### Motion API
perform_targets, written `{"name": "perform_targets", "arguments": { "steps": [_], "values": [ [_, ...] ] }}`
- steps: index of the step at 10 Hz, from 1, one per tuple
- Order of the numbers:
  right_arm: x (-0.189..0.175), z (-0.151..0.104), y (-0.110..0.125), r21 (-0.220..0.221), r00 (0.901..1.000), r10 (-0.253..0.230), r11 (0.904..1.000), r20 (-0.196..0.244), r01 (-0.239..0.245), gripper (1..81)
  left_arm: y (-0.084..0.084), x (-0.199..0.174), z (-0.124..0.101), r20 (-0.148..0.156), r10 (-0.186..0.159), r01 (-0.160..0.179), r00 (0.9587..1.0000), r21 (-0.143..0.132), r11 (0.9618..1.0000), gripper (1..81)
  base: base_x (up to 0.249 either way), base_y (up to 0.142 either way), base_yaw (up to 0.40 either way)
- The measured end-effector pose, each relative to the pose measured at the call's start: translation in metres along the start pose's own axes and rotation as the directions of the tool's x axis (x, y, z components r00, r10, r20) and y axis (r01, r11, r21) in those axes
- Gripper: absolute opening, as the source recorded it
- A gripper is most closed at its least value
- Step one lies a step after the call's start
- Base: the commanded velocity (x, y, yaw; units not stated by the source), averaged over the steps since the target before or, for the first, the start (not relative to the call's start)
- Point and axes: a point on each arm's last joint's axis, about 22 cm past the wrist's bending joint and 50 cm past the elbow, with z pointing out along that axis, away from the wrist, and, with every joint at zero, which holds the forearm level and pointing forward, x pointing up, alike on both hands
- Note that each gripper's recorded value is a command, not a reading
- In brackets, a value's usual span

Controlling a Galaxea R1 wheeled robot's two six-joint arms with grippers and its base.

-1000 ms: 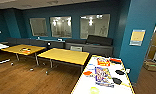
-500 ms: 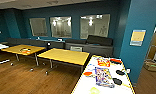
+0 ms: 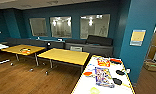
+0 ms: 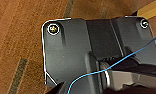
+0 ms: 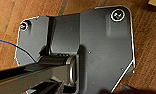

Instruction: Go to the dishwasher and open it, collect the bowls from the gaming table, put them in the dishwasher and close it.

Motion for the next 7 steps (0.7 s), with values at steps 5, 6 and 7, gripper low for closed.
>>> {"name": "perform_targets", "arguments": {
  "steps": [5,6,7],
  "values": [
    [0.006,0.0,0.0,0.0,0.9999,-0.001,1.0,-0.013,0.001,81.1,0.0,-0.007,0.0,0.013,-0.002,0.002,0.9999,0.0,1.0,81.1,0.0,0.0,-0.346],
    [0.001,0.0,-0.002,0.002,1.0,-0.001,1.0,-0.003,0.001,81.1,-0.002,0.006,-0.001,-0.009,0.002,-0.002,1.0,0.002,1.0,81.1,0.0,0.0,-0.36],
    [0.0,0.0,-0.002,0.002,1.0,0.0,1.0,-0.001,0.0,81.1,-0.003,0.009,-0.001,-0.012,0.003,-0.003,0.9999,0.004,1.0,81.1,0.0,0.0,-0.36]
  ]
}}
